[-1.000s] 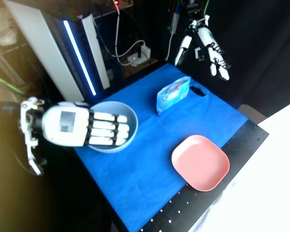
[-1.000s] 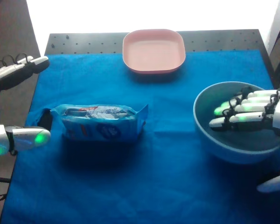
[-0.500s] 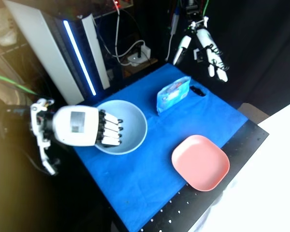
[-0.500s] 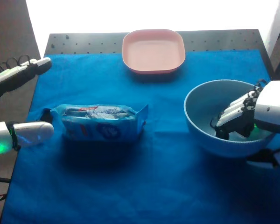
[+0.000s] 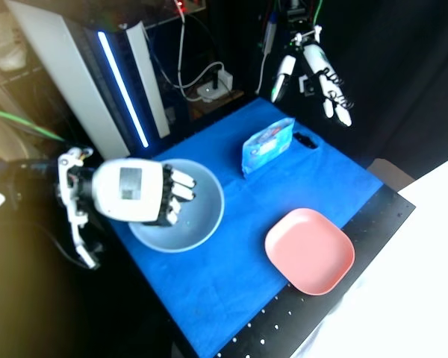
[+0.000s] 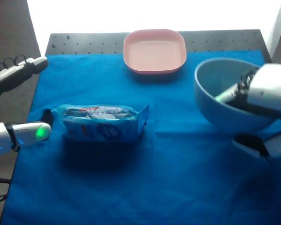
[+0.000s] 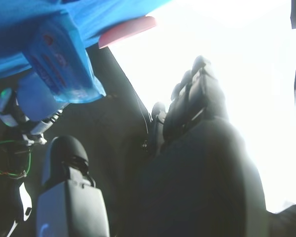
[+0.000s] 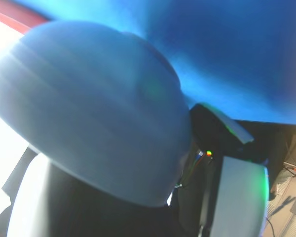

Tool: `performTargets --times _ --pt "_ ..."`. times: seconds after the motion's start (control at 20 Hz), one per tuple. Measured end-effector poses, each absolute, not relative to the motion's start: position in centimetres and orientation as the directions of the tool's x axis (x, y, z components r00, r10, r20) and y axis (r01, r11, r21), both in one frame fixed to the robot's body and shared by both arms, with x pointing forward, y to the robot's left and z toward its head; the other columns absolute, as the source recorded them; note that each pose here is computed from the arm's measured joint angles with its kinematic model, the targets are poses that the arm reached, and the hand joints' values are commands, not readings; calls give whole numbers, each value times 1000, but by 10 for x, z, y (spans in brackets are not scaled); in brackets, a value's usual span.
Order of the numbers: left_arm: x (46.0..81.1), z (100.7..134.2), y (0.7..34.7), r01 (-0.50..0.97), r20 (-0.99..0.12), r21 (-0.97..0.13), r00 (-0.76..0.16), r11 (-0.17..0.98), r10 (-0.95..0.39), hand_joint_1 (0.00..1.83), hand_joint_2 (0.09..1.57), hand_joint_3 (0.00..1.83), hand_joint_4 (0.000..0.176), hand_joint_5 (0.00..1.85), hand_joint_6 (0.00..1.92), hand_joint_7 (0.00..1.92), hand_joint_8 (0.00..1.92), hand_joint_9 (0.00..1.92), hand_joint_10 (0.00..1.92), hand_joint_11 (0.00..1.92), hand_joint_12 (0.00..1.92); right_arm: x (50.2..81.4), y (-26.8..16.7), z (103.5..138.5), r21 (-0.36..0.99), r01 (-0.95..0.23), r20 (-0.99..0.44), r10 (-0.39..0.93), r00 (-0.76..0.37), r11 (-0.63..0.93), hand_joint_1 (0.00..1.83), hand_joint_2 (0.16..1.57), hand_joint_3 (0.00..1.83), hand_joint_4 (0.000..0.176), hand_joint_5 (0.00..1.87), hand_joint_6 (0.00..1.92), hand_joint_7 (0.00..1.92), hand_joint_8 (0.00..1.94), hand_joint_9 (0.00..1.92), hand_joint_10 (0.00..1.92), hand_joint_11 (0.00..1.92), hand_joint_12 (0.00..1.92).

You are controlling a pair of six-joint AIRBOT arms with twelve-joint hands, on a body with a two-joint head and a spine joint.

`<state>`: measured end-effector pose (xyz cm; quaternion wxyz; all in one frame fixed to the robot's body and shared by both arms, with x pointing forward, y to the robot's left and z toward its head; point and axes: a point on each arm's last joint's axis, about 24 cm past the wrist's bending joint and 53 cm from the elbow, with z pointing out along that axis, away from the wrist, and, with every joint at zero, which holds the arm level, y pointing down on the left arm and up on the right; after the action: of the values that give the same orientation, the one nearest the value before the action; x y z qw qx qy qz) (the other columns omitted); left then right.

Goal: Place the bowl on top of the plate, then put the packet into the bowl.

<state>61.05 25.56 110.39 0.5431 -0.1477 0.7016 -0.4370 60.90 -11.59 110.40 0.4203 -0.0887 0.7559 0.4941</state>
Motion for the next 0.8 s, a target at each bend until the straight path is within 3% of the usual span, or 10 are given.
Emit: performTargets --times 0.1,0.25,0.3,0.35,0.4,0.45,0.5,0.7,0.75,0.8 --pt "610 1103 255 269 -633 -774 -369 574 -681 630 1009 0 97 96 2 39 5 0 0 0 0 618 -113 1117 681 -563 -725 326 -607 468 950 994 904 0 598 1920 1230 1941 1456 1921 1456 1921" --pt "609 1102 253 270 -629 -777 -372 569 -682 607 992 0 130 104 4 45 5 0 0 0 0 644 -114 1136 682 -567 -731 417 -540 462 1205 1128 427 0 807 1881 1319 1941 1504 1921 1562 1921" --pt "609 1103 253 271 -629 -777 -369 568 -684 589 980 0 148 113 7 55 7 11 4 0 0 653 -111 1146 675 -582 -737 443 -511 454 1300 1245 246 114 820 1919 1267 1941 1512 1921 1556 1921" --pt "610 1103 254 269 -628 -778 -367 568 -686 588 983 0 140 115 6 49 4 1 0 0 0 659 -107 1154 674 -593 -736 460 -496 440 1371 1256 245 155 857 1921 1242 1941 1488 1921 1503 1921" --pt "610 1104 254 271 -628 -778 -366 567 -686 588 983 0 140 115 6 49 4 1 0 0 0 664 -103 1160 676 -602 -732 478 -485 425 1371 1256 245 155 857 1921 1242 1941 1488 1921 1503 1921" --pt "609 1104 253 274 -629 -777 -368 567 -685 582 980 0 139 115 6 46 2 0 0 0 0 671 -97 1166 676 -612 -729 495 -473 410 1354 859 1030 162 907 1921 893 1941 1428 1921 1379 1921" --pt "610 1102 253 272 -626 -780 -367 564 -689 595 973 0 146 122 7 56 5 5 2 0 0 676 -89 1167 675 -618 -728 499 -470 403 1393 684 1371 162 1138 1921 1004 1941 1390 1921 1339 1921" --pt "609 1100 251 270 -619 -785 -376 558 -689 611 972 0 157 104 0 40 0 0 0 0 0 697 -62 1169 667 -624 -736 495 -462 408 1469 377 1802 172 1153 1793 1175 1874 1198 1921 1373 1921" --pt "609 1099 250 273 -622 -782 -378 560 -685 616 969 0 158 103 0 45 2 0 0 0 0 705 -56 1171 662 -624 -740 497 -453 416 1428 448 1697 0 1027 1812 1091 1894 1120 1921 1381 1921" --pt "610 1099 252 270 -624 -781 -376 563 -685 627 963 0 151 104 1 43 1 0 0 0 0 715 -51 1172 660 -617 -742 500 -447 428 1249 549 1569 0 959 1790 1038 1932 1257 1921 1399 1921"
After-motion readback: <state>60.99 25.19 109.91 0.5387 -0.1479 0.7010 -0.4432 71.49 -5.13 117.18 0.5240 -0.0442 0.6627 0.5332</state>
